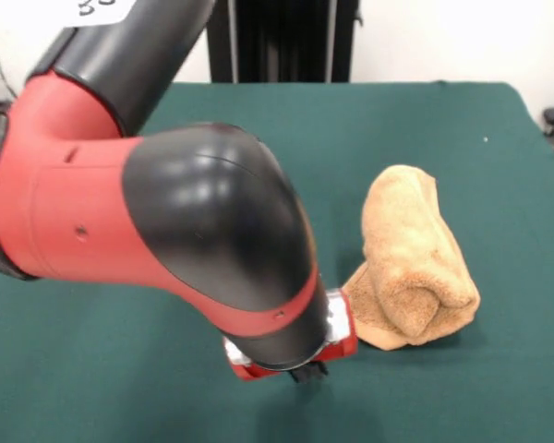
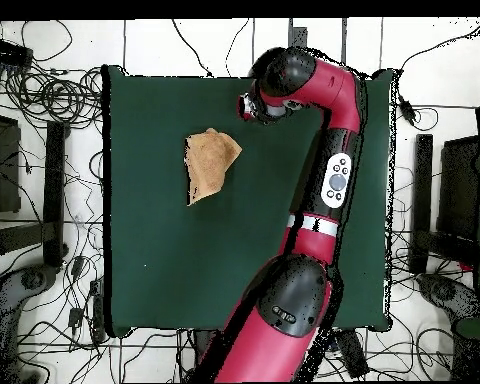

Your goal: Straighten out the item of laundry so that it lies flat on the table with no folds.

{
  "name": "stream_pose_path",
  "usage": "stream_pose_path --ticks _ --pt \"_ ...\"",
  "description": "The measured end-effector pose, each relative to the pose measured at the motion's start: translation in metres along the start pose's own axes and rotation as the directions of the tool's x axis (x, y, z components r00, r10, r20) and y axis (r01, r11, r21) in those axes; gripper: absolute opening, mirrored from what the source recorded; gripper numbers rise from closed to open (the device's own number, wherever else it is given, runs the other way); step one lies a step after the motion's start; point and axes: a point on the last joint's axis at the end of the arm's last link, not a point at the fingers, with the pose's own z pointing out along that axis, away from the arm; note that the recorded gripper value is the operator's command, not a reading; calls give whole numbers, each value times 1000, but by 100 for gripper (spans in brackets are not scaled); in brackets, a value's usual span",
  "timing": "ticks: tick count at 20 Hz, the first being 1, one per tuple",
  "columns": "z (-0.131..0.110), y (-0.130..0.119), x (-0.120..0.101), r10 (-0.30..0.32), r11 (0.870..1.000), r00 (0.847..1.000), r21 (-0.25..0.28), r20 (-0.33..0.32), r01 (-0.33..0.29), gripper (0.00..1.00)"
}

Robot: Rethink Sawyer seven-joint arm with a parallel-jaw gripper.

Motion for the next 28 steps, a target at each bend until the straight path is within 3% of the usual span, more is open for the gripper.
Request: stream_pose_path --ticks 10,17,21,28 --pt "11 29 -2 -32 999 999 0 -17 32 0" --pt "13 39 4 -41 999 996 -13 -74 41 0" --pt "7 41 11 -45 999 992 -21 -119 43 0" --pt "-15 44 15 -109 994 991 3 -82 110 0"
